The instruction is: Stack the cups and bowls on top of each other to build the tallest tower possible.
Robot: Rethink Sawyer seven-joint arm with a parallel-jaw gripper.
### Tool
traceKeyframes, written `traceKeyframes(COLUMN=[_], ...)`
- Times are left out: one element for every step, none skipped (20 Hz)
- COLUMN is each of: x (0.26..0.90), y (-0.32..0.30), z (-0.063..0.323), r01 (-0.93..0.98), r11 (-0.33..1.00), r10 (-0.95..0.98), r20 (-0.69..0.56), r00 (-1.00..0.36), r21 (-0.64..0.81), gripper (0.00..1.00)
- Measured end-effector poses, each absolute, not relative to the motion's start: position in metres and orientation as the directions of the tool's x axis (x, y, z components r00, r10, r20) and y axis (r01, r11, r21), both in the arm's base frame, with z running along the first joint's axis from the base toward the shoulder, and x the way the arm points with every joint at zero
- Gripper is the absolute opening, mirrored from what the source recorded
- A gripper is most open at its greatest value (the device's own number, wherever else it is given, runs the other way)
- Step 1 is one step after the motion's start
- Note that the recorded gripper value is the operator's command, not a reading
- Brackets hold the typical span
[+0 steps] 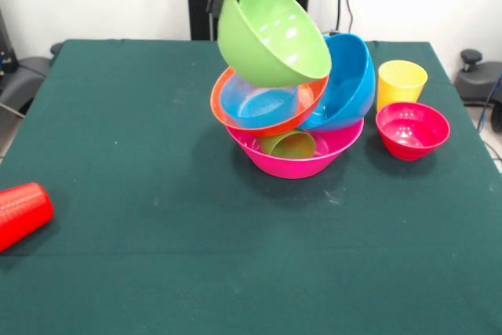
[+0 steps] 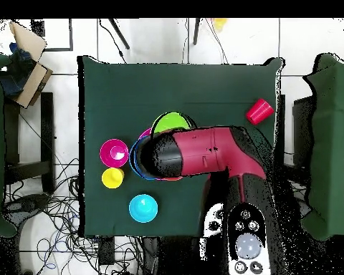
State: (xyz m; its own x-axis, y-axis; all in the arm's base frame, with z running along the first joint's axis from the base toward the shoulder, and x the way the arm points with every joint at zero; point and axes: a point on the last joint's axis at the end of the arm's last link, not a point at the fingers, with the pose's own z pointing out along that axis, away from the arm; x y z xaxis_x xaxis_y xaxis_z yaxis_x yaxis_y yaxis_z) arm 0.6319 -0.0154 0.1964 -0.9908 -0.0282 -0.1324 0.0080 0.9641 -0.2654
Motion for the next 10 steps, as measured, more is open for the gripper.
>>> traceKeyframes(x=[0.632, 0.632, 0.632, 0.632, 0.632, 0.633, 0.633, 0.633, 0.633, 0.633], y=[-0.011, -0.005, -0.004, -0.003, -0.002, -0.001, 0.0, 0.001, 0.001, 0.002], z=[0.196, 0.196, 0.196, 0.196, 0.196, 0.196, 0.196, 0.196, 0.197, 0.197], r01=[0.008, 0.014, 0.016, 0.017, 0.018, 0.02, 0.02, 0.021, 0.023, 0.024], r11=[0.965, 0.968, 0.969, 0.969, 0.969, 0.97, 0.97, 0.97, 0.97, 0.971], r10=[-0.027, -0.019, -0.017, -0.016, -0.014, -0.012, -0.012, -0.011, -0.009, -0.008], r20=[-0.131, -0.13, -0.13, -0.13, -0.129, -0.13, -0.13, -0.13, -0.13, -0.13], r00=[-0.991, -0.991, -0.991, -0.991, -0.991, -0.991, -0.991, -0.991, -0.991, -0.991], r21=[-0.261, -0.249, -0.248, -0.246, -0.245, -0.243, -0.242, -0.242, -0.24, -0.239], gripper=[0.0, 1.0, 1.0, 1.0, 1.0, 1.0, 1.0, 1.0, 1.0, 1.0])
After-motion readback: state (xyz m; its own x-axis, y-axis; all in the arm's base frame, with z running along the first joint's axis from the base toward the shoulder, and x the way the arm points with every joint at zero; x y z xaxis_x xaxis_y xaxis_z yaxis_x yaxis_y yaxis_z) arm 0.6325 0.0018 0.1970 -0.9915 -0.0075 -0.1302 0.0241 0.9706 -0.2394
